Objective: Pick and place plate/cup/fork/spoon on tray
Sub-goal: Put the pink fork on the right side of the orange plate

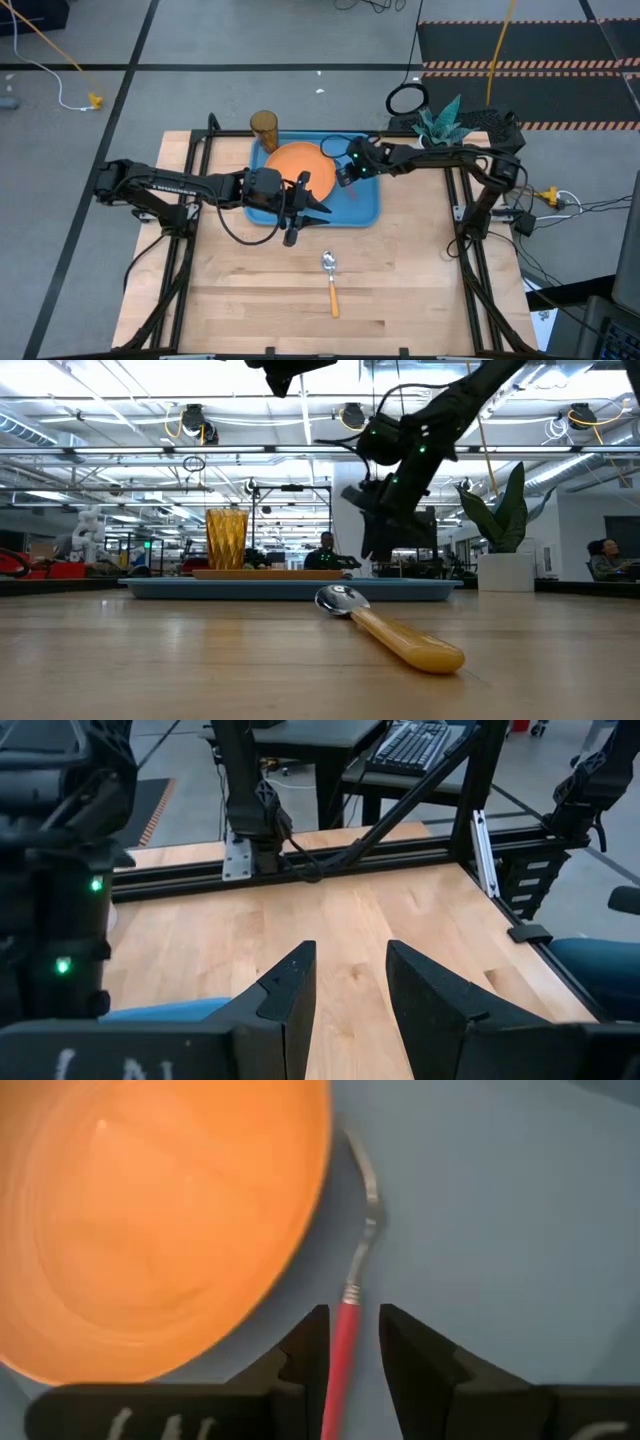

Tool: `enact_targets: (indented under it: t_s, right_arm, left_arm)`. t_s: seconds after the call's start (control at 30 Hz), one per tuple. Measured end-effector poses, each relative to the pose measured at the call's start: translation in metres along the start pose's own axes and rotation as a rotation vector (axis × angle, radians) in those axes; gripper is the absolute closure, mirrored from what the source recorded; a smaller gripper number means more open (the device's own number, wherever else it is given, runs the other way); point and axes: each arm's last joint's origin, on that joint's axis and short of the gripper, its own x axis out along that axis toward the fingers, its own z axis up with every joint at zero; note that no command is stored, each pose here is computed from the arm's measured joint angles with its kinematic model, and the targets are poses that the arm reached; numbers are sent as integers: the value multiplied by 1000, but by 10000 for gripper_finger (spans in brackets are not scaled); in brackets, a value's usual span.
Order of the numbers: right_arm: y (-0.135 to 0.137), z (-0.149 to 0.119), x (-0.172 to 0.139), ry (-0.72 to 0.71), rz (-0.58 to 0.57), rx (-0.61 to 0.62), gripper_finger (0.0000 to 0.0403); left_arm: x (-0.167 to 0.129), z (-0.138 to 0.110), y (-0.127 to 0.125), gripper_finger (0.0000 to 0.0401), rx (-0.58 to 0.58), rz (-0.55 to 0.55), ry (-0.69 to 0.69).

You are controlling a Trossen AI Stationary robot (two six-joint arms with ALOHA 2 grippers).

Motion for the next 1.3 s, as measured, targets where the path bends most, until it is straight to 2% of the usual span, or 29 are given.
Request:
enact_targets:
  t_s: [0.37, 0.47, 0.8, 0.93, 1.17, 1.3]
  right_arm:
    - [-3, -6, 30, 27, -21, -52, 289]
    - [0, -3, 33, -4, 0, -68, 289]
    - [-3, -11, 51, 21, -31, -52, 290]
    - [-4, -11, 50, 8, -58, -46, 312]
    - [-1, -3, 39, -55, -51, -2, 384]
    - [1, 1, 32, -89, -33, 51, 388]
  left_arm:
    - [0, 0, 1, 274, 40, 2, 1]
    - [0, -1, 1, 274, 40, 1, 12]
    - [0, -3, 0, 274, 33, -1, 28]
    - [0, -3, 0, 274, 31, -1, 27]
    - [0, -3, 0, 274, 31, -1, 26]
    - [0, -3, 0, 274, 31, -1, 25]
